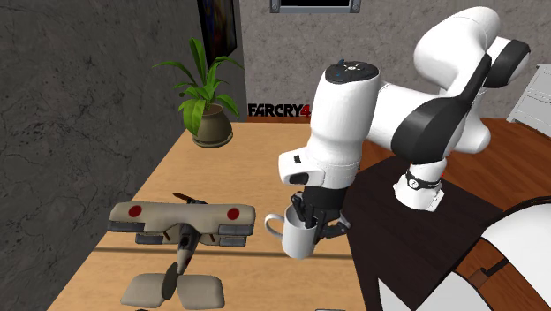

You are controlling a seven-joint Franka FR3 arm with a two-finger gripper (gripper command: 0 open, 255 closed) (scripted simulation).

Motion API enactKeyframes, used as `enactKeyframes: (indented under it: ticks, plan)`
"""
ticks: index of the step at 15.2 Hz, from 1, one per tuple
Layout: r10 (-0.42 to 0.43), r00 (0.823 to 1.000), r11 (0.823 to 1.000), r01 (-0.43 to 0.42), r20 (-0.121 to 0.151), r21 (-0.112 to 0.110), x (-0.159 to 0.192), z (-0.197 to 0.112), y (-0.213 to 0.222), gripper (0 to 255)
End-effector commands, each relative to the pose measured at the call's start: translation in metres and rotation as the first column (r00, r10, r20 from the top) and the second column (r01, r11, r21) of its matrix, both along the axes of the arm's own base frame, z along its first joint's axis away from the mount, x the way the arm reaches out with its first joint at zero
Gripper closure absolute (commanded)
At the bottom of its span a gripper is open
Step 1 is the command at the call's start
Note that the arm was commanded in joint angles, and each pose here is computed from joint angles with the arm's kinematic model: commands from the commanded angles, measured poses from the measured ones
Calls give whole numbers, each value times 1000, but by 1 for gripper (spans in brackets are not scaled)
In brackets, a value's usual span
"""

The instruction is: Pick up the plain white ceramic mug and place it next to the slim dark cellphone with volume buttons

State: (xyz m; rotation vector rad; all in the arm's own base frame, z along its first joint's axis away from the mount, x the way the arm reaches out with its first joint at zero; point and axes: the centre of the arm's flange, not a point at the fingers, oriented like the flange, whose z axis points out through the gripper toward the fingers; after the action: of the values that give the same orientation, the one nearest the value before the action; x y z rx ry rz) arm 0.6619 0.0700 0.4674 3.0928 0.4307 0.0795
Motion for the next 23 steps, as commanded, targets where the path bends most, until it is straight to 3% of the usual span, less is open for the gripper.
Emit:
enactKeyframes:
  ticks: [1,19,23]
  plan:
    - [0,1000,1000,0,1,0,2,-10,0,255]
    - [0,1000,1000,0,1,0,2,-106,0,255]
    - [0,1000,1000,0,1,0,2,-106,0,255]
